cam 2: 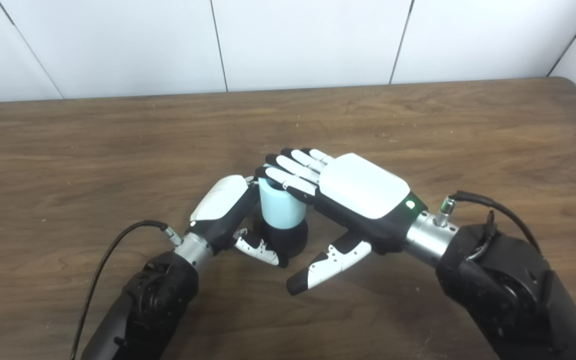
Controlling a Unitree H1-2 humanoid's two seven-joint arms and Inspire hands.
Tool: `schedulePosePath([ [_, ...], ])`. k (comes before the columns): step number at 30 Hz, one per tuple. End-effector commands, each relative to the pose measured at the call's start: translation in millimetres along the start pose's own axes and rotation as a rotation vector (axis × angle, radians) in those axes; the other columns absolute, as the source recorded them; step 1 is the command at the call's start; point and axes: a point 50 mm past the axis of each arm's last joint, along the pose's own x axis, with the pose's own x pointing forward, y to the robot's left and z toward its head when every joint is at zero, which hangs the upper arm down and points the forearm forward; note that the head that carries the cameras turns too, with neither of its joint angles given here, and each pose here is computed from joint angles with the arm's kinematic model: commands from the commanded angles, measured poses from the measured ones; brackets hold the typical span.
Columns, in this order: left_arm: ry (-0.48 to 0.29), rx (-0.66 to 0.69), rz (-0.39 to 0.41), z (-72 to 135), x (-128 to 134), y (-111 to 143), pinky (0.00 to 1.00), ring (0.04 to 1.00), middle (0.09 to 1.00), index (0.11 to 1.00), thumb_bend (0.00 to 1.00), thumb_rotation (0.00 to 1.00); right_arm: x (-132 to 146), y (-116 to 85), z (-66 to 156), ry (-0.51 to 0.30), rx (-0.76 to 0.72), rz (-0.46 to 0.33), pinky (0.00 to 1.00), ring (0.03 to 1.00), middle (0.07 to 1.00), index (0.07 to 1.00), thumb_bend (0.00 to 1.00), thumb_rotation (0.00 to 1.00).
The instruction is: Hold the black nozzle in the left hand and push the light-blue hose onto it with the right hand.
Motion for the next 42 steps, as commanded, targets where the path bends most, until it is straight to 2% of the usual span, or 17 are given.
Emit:
schedulePosePath([
  [1,0.05,-0.013,-0.044,-9,-2,-6,0.92,0.669,0.515,0.476,0.52,0.0,-3,-11,5,-0.02,-0.034,-0.033,1.0,0.998,0.991,0.964,0.65,1.0],
  [11,0.038,-0.001,-0.038,-11,-1,-3,0.92,0.674,0.534,0.463,0.52,0.0,6,-42,17,-0.064,-0.067,-0.211,1.0,0.995,0.984,0.955,0.63,0.98],
  [12,0.029,-0.003,-0.034,-12,-1,-2,0.89,0.662,0.506,0.482,0.52,0.0,8,-45,18,-0.066,-0.066,-0.23,1.0,0.992,0.98,0.952,0.63,0.97],
  [15,-0.004,0.004,-0.027,-12,-1,-1,0.64,0.648,0.476,0.511,0.52,0.0,10,-48,19,-0.066,-0.063,-0.265,1.0,0.988,0.977,0.949,0.62,0.95],
  [16,-0.013,0.01,-0.027,-12,-2,0,0.59,0.649,0.475,0.513,0.52,0.0,11,-48,18,-0.064,-0.062,-0.27,1.0,0.987,0.977,0.948,0.62,0.94],
  [17,-0.022,0.024,-0.03,-12,-2,1,0.59,0.662,0.578,0.605,0.66,0.01,11,-47,18,-0.062,-0.062,-0.274,1.0,0.987,0.977,0.948,0.62,0.94],
  [18,-0.027,0.034,-0.032,-11,-2,2,0.69,0.713,0.675,0.675,0.75,0.05,11,-47,17,-0.061,-0.062,-0.277,1.0,0.986,0.976,0.947,0.61,0.94],
  [19,-0.034,0.05,-0.039,-11,-2,3,0.72,0.73,0.708,0.699,0.78,0.06,12,-46,17,-0.058,-0.061,-0.277,1.0,0.986,0.976,0.947,0.61,0.94],
  [21,-0.04,0.07,-0.055,-11,-2,7,0.86,0.819,0.804,0.765,0.82,0.12,13,-43,16,-0.052,-0.058,-0.273,1.0,0.983,0.974,0.946,0.61,0.94],
  [23,-0.044,0.067,-0.069,-11,-2,10,0.9,0.861,0.85,0.807,0.84,0.14,13,-40,14,-0.044,-0.056,-0.264,1.0,0.982,0.973,0.946,0.61,0.94],
  [27,-0.056,0.048,-0.067,-10,-4,16,0.95,0.894,0.89,0.856,0.89,0.17,11,-39,10,-0.031,-0.054,-0.241,1.0,0.98,0.972,0.944,0.6,0.93],
  [32,-0.054,0.055,-0.04,-6,-5,34,0.95,0.881,0.876,0.861,0.93,0.22,10,-40,6,-0.012,-0.046,-0.216,1.0,0.979,0.97,0.942,0.59,0.92],
  [42,-0.04,0.045,0.044,-8,-12,66,0.94,0.89,0.876,0.852,0.96,0.24,10,-40,3,0.009,-0.037,-0.204,1.0,0.977,0.969,0.95,0.57,0.92],
])
